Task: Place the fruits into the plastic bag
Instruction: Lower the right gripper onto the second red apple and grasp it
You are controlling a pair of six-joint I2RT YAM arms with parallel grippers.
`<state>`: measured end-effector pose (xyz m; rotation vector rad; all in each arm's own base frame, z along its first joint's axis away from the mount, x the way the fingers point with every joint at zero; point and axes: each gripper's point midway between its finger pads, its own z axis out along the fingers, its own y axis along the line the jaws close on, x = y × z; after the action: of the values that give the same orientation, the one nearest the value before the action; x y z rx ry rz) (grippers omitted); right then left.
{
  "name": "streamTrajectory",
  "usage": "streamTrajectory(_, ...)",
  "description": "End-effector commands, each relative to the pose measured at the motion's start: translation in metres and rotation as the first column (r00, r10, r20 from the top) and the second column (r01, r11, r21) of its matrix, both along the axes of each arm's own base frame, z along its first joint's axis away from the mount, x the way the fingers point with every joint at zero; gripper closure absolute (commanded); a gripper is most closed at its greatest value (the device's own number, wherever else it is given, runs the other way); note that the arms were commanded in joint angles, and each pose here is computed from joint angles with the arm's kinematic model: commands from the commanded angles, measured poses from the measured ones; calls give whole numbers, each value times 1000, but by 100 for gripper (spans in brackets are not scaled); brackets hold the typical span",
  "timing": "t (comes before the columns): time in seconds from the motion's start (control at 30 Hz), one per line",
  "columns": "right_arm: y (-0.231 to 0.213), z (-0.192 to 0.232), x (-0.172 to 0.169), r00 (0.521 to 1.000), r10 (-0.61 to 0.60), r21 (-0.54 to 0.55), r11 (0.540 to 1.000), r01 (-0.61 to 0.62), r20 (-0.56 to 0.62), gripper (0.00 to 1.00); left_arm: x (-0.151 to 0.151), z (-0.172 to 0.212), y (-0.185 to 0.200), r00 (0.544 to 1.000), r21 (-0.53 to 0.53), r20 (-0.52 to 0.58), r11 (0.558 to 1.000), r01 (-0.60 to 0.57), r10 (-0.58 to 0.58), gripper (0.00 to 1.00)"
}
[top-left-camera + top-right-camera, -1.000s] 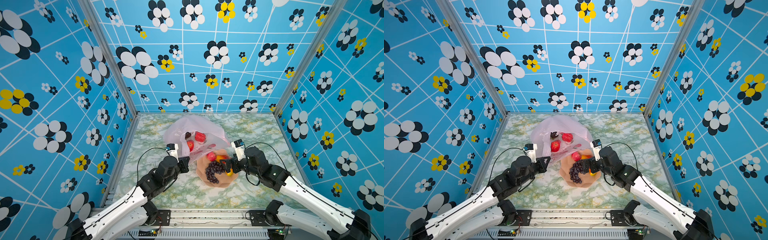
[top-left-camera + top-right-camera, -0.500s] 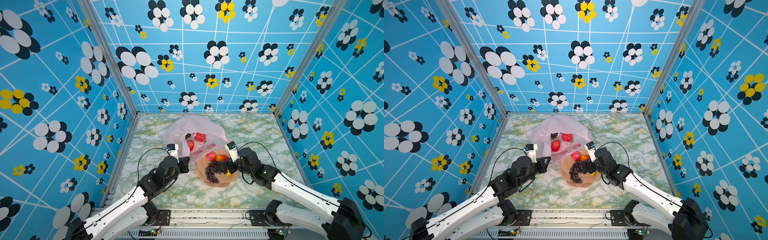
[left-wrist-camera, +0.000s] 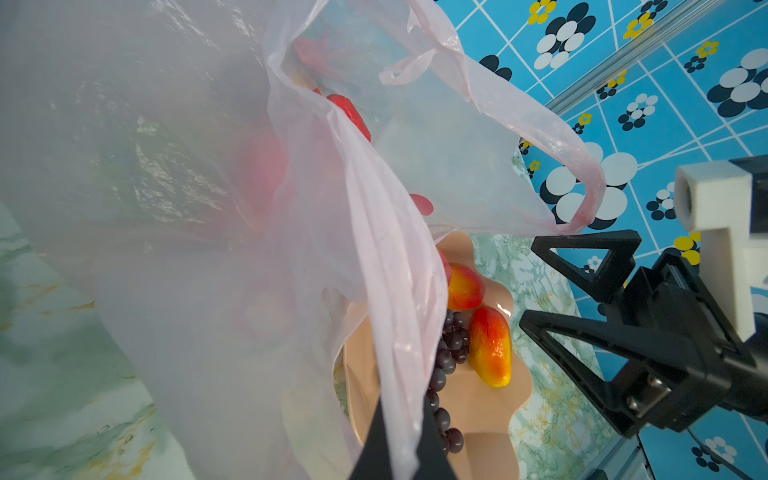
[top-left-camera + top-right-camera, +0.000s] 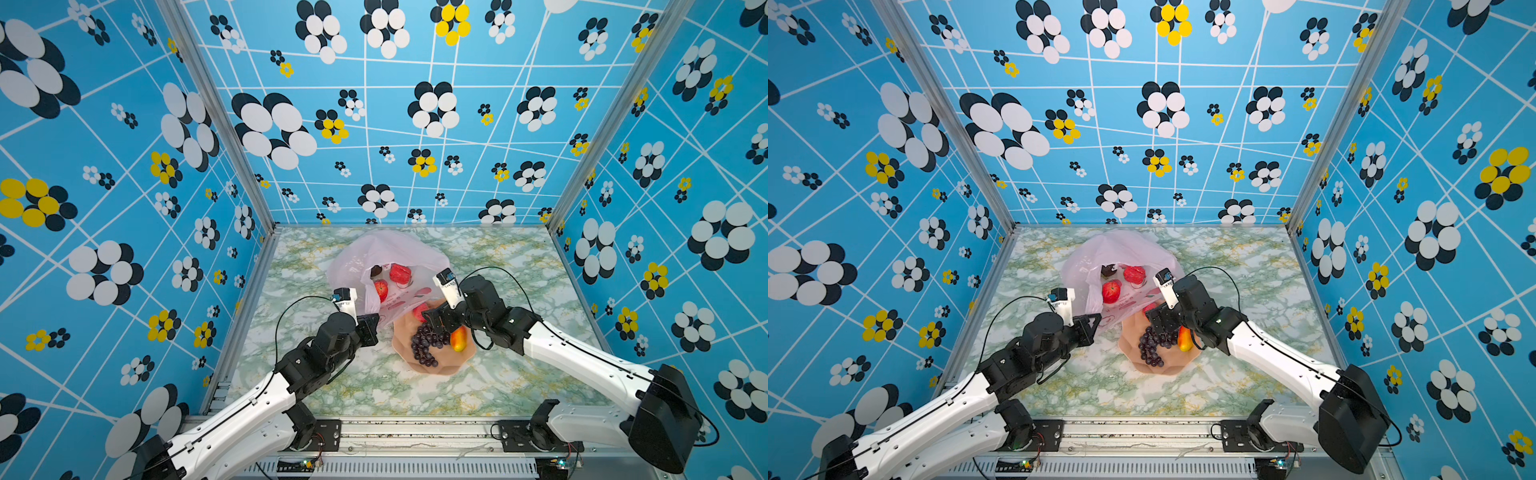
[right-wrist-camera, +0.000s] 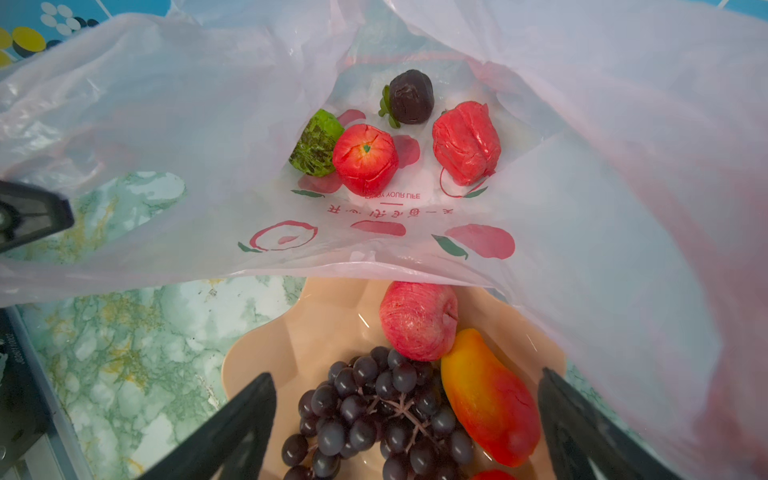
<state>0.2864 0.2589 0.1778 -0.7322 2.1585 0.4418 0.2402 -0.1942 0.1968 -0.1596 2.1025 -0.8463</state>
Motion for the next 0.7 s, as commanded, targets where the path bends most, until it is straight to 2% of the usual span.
streamTrajectory(0.0, 3, -1, -2, 999, 32, -30, 999, -33, -39, 1, -2, -5, 2, 1000, 13, 6, 1000, -2, 2, 100)
streamTrajectory(0.33, 11, -2, 7, 997, 49, -79, 995, -54, -57, 1, -2, -7, 3, 1000, 21, 8, 1000, 2, -2, 100)
streamTrajectory(0.67, 22, -13, 15, 991, 51, -97, 993, -63, -123, 4, -3, -4, 1, 1000, 8, 6, 1000, 12, -12, 100)
